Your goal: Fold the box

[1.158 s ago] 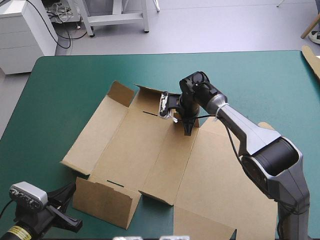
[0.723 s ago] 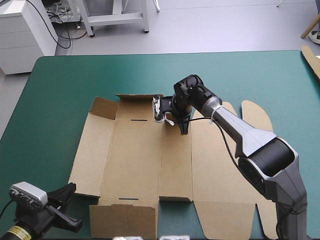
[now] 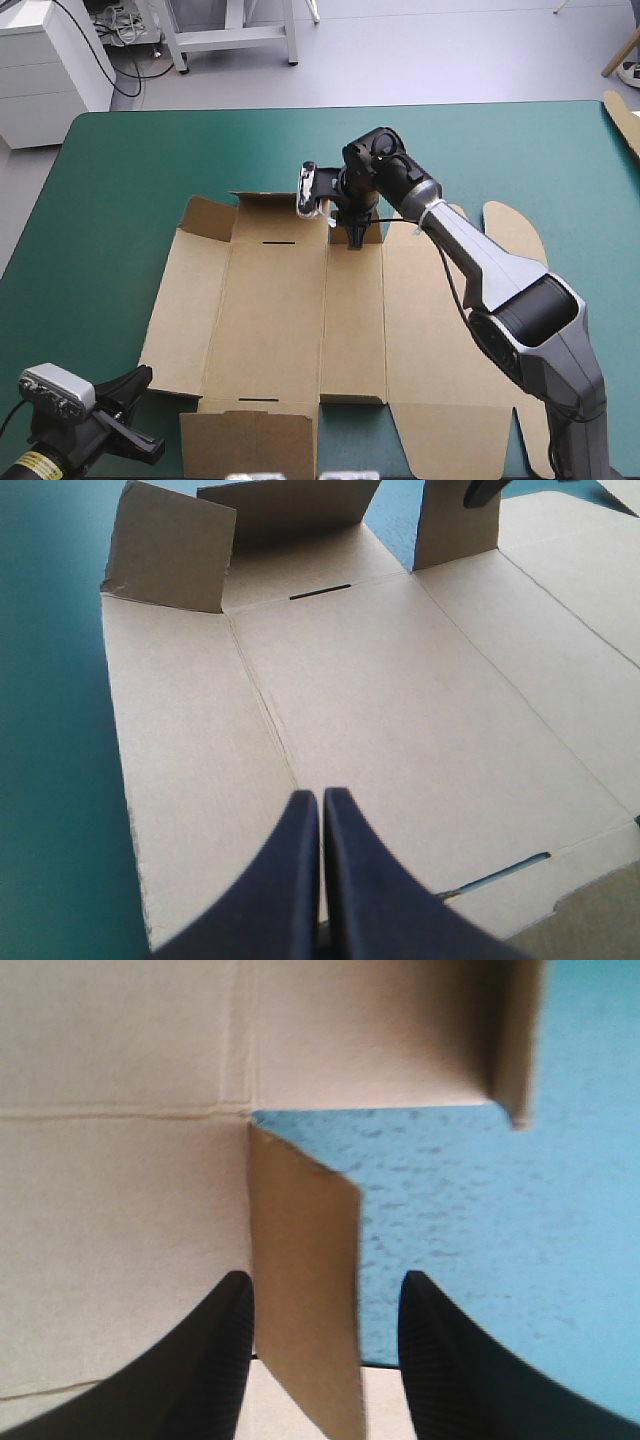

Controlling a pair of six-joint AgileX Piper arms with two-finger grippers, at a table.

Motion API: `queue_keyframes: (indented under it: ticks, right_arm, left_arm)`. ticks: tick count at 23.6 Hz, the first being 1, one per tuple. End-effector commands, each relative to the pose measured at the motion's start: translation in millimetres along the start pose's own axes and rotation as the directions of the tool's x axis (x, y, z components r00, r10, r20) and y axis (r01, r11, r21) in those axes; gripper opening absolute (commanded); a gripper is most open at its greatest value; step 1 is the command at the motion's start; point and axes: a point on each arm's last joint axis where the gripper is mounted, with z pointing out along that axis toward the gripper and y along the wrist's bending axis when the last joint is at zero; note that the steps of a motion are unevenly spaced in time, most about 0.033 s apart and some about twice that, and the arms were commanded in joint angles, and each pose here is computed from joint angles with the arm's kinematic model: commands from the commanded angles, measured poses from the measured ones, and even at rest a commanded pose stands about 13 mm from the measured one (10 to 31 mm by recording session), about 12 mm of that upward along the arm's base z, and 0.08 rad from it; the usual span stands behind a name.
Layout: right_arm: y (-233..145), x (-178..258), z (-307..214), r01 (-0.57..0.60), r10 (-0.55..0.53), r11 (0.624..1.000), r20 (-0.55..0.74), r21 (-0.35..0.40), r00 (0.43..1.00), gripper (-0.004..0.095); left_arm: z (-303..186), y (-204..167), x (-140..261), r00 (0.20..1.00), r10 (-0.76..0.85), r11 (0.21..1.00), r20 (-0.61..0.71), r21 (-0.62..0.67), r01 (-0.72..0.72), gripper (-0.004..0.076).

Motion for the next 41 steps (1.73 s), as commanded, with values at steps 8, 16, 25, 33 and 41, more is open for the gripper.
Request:
queue_keyframes:
  ticks: [8,16,25,33,41]
  right_arm:
    - [-10,8,-140,-0.372,0.320,0.906,0.250,0.203,0.914,0.0445]
    - [20,35,-238,-0.612,0.486,0.765,0.443,0.200,0.753,0.0227]
    - [127,111,-280,-0.754,0.639,0.641,0.446,0.143,0.627,-0.0016]
    - [236,175,-231,-0.825,0.692,0.559,0.505,0.077,0.516,-0.0016]
    - [302,210,-181,-0.848,0.668,0.529,0.597,0.039,0.444,-0.0016]
  left_arm:
    - [-3,-1,-14,0.996,-0.012,1.000,0.087,0.012,0.011,-0.0008]
    - [-3,-1,-14,0.996,-0.012,1.000,0.087,0.012,0.011,-0.0008]
    - [-3,-1,-14,0.996,-0.012,1.000,0.087,0.012,0.011,-0.0008]
    - [-2,-1,-13,0.996,-0.010,1.000,0.091,0.009,0.010,-0.0008]
    - [-2,-1,-13,0.996,-0.010,1.000,0.091,0.009,0.010,-0.0008]
